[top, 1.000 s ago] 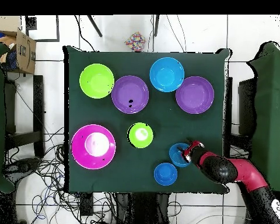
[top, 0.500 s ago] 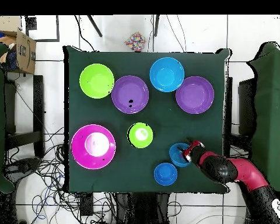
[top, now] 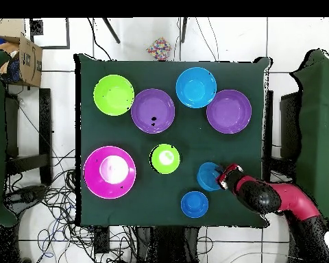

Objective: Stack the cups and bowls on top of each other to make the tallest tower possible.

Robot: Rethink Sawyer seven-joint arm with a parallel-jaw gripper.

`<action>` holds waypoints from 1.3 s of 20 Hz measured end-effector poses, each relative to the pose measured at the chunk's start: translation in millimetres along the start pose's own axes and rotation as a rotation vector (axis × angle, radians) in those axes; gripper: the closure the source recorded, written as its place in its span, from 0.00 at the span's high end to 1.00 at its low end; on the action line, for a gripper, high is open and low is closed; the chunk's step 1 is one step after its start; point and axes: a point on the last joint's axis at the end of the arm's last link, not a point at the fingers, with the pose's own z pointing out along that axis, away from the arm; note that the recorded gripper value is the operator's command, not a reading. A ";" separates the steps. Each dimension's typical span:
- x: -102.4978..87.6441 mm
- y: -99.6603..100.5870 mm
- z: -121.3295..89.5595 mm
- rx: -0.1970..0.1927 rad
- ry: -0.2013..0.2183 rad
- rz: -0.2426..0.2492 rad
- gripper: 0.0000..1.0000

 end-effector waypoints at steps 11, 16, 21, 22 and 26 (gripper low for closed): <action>-19.7 -0.7 -7.1 0.021 0.088 -0.097 0.00; -21.5 -0.8 -17.3 0.034 0.110 -0.122 0.00; -22.3 -3.5 -29.1 0.047 0.128 -0.130 0.00; -23.2 -4.8 -31.1 0.051 0.130 -0.130 0.00; -28.9 -8.3 -36.9 0.058 0.137 -0.133 0.00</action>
